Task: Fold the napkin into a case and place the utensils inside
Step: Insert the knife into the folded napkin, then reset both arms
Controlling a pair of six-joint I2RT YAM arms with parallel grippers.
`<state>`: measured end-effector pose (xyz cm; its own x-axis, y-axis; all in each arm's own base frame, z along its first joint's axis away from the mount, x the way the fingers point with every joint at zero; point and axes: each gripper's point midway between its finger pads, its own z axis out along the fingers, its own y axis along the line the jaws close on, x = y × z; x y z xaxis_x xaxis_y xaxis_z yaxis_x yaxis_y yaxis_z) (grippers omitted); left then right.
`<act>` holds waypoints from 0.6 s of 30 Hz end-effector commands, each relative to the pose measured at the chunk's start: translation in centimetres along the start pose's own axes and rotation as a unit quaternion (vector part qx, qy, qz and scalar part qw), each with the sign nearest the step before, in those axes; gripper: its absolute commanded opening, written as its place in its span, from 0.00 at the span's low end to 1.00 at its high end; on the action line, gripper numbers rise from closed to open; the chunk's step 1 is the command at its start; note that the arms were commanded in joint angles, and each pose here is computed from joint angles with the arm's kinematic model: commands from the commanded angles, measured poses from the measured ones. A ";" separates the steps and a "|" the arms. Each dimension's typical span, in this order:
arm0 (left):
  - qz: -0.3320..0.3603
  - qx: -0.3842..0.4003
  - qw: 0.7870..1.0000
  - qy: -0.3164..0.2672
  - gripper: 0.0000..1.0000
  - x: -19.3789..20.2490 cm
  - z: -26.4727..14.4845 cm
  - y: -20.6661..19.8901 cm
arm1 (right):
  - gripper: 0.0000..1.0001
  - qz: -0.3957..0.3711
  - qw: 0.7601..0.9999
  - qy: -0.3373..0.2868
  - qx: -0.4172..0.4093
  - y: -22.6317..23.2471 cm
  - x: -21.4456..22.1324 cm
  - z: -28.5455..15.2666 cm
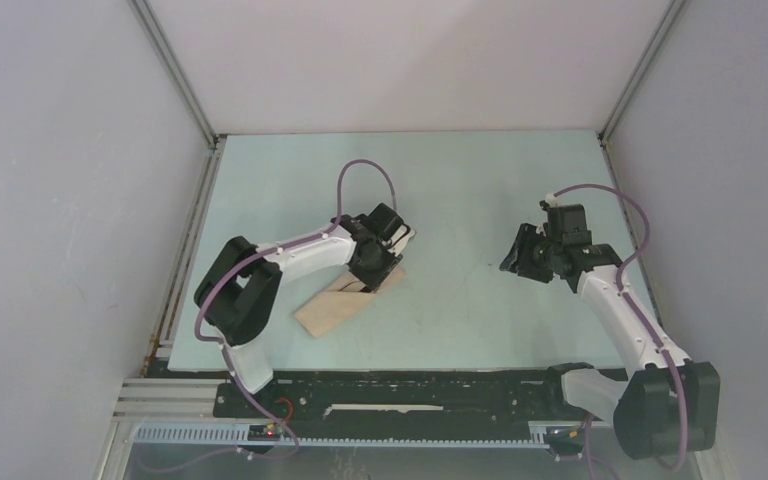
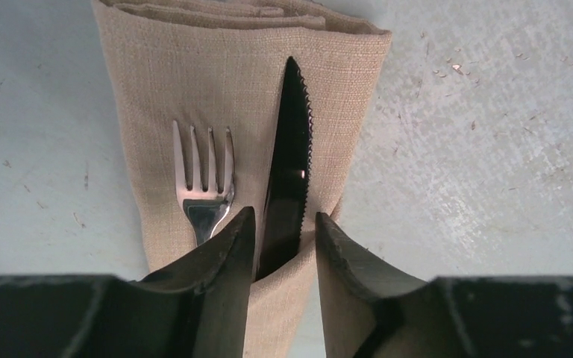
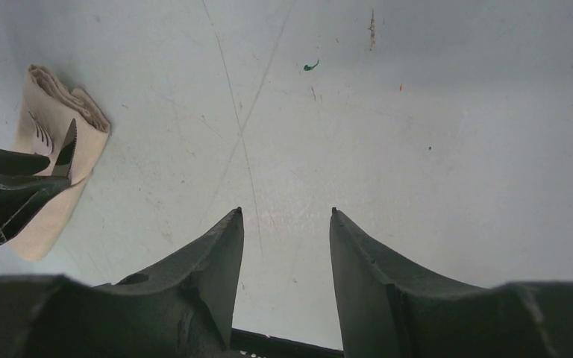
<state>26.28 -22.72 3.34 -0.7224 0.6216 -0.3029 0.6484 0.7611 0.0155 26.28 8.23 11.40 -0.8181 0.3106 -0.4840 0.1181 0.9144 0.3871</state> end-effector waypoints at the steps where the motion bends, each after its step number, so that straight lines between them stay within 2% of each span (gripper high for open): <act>1: -0.015 0.005 0.998 -0.052 0.44 -1.9 -3.2 0.0 | 0.56 -0.012 1.000 -0.024 -0.006 0.5 -0.7 -0.8; 2: -0.017 0.006 0.998 -0.063 0.54 -2.4 -4.0 -0.1 | 0.57 -0.014 1.000 -0.025 -0.008 0.6 -0.8 -1.1; 3: -0.018 0.017 0.997 -0.076 0.56 -3.1 -4.9 -0.4 | 0.58 -0.016 0.999 -0.027 -0.011 0.9 -1.0 -1.5; 7: -0.033 0.036 0.986 -0.160 0.56 -6.5 -10.7 -1.0 | 0.64 -0.041 0.997 -0.040 -0.043 3.9 -1.5 -4.5; 10: -0.049 0.053 0.961 -0.268 0.56 -9.5 -18.4 -1.4 | 0.71 -0.065 0.991 -0.073 -0.094 7.6 -2.7 -9.8; 12: -0.057 0.062 0.928 -0.363 0.57 -11.1 -24.9 -1.4 | 0.77 -0.081 0.981 -0.118 -0.133 9.6 -3.7 -14.4; 13: -0.059 0.064 0.907 -0.412 0.57 -11.6 -28.2 -1.2 | 0.84 -0.088 0.973 -0.152 -0.151 10.4 -4.3 -17.2; 14: -0.058 0.064 0.878 -0.470 0.58 -11.7 -32.3 -1.0 | 0.97 -0.093 0.966 -0.178 -0.160 10.8 -4.9 -19.6; 18: -0.046 0.037 0.792 -0.607 0.65 -10.6 -42.5 0.3 | 1.00 -0.131 0.939 -0.266 -0.176 11.7 -6.4 -28.2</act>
<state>26.36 -24.49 36.03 -0.3136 0.1234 -0.9415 0.6492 0.7515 -0.1177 21.26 11.52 35.69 -0.4995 0.2743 -0.8217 -0.2717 0.8511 0.4493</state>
